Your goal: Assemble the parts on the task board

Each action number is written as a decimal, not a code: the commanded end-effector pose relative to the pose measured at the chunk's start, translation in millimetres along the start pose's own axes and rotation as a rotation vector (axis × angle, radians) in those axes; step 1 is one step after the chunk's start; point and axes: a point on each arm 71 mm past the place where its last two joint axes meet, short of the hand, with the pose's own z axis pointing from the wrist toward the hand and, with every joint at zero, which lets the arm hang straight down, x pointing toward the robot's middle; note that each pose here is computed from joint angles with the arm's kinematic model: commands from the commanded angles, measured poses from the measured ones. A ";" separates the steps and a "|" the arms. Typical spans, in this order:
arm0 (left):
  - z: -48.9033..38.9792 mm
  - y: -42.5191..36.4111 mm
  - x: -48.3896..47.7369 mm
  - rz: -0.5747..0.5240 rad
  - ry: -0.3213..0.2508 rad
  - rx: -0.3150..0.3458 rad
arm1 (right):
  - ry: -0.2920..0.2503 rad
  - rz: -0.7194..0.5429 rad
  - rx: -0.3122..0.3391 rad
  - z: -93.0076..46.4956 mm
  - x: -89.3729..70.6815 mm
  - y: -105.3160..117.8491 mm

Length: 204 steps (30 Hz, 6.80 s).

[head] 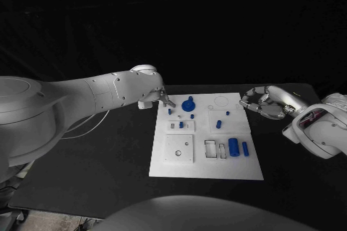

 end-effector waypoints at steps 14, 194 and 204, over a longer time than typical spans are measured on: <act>3.7 -1.1 11.1 -0.008 0.037 0.012 | 0.017 -0.001 -0.004 -0.2 1.8 0.6; -38.4 -4.9 89.3 0.028 -0.030 0.149 | 0.047 0.009 0.042 -6.7 9.4 -10.2; -37.8 -6.4 92.1 0.026 -0.035 0.161 | 0.045 0.009 0.044 -7.6 9.3 -11.1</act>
